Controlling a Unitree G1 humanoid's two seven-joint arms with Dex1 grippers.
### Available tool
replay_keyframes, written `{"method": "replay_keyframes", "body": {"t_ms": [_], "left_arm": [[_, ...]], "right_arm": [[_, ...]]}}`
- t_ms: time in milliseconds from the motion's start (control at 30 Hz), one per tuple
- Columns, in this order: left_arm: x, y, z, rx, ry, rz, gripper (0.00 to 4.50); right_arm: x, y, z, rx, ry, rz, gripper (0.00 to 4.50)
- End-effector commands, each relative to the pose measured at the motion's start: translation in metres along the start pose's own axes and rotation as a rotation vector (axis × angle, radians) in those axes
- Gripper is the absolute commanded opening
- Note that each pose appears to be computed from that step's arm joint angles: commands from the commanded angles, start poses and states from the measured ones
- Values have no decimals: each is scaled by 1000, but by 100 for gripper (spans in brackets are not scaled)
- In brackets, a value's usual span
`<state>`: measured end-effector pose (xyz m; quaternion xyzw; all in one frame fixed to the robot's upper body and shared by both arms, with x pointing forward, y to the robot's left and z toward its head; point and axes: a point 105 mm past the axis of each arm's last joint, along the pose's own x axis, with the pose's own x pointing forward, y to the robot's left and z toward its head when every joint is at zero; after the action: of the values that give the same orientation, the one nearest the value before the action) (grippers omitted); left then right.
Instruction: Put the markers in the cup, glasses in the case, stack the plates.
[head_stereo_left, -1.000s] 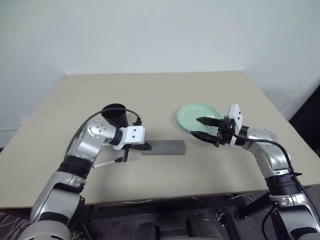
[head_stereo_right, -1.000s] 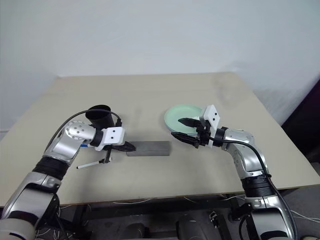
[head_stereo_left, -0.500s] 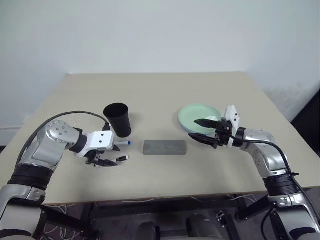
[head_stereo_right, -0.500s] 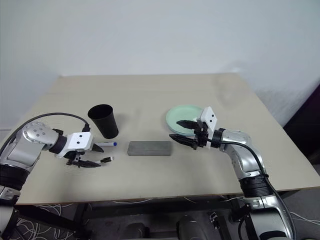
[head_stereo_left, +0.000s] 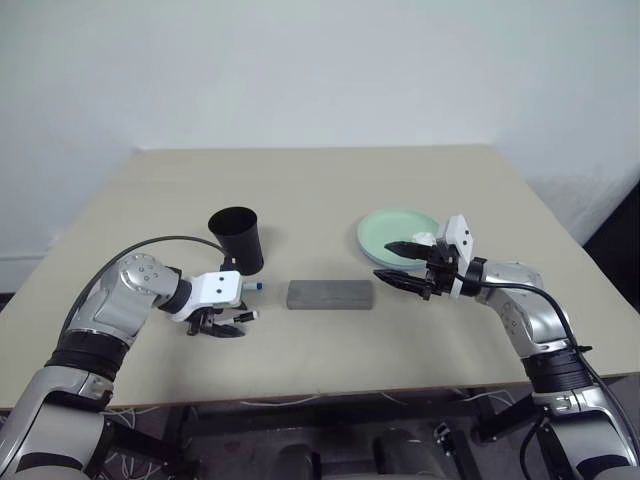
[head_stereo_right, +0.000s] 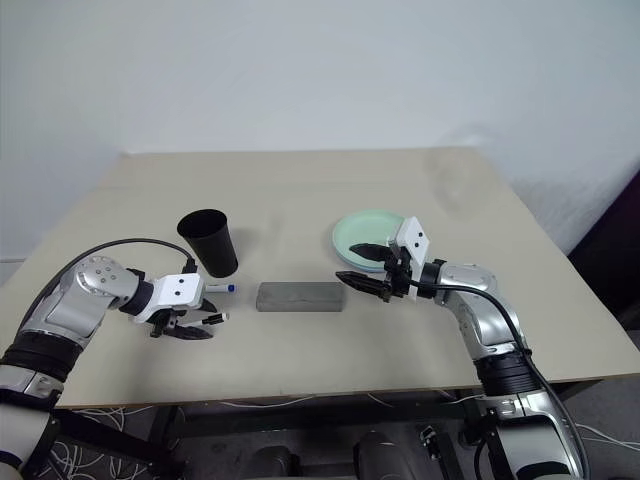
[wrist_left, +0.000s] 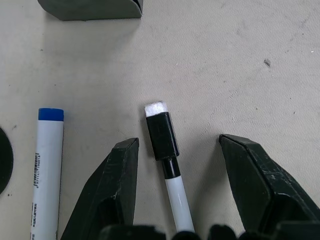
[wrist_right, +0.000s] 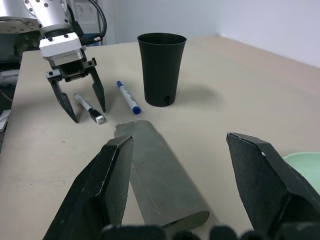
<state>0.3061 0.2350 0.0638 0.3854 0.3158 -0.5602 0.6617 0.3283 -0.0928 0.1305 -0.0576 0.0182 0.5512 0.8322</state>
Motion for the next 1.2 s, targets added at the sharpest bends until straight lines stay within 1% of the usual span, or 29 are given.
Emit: {"method": "replay_keyframes", "body": {"t_ms": [33,133,200,233,300,400,433,533,667,733,767,833,967,1067,1200], "left_arm": [[3,1,0,-2,2,3,177],[-1,3,2,-3,-17,17,73],[-8,6,6,2,-47,30,13],[-11,7,9,7,-64,37,11],[-19,11,21,5,-140,55,11],[-34,15,51,17,-313,85,11],[-42,19,63,-7,-389,109,11],[-68,36,90,-52,-588,230,11],[-98,58,110,-101,-789,404,11],[-114,71,116,-126,-892,531,11],[-121,77,117,-146,-930,587,11],[-134,92,111,-187,-974,755,11],[-144,106,95,-223,-990,971,11],[-144,112,83,-283,-1024,1053,11],[-133,115,79,-311,-1049,1057,11]], "right_arm": [[-4,-3,11,-47,-29,-18,323],[-4,-3,11,-47,-30,-20,323],[-4,-3,11,-46,-30,-21,323],[-3,-3,11,-46,-30,-22,323],[-3,-3,11,-47,-31,-22,323],[-2,-4,11,-48,-31,-21,323],[-2,-4,11,-49,-31,-20,323],[-1,-4,12,-51,-31,-16,323],[1,-3,13,-54,-32,-9,323],[2,-3,13,-57,-31,-4,323],[2,-3,14,-59,-31,-2,323],[4,-3,15,-62,-31,4,323],[5,-3,19,-74,-39,20,323],[7,1,28,-72,-66,52,323],[8,4,32,-77,-73,75,323]]}}
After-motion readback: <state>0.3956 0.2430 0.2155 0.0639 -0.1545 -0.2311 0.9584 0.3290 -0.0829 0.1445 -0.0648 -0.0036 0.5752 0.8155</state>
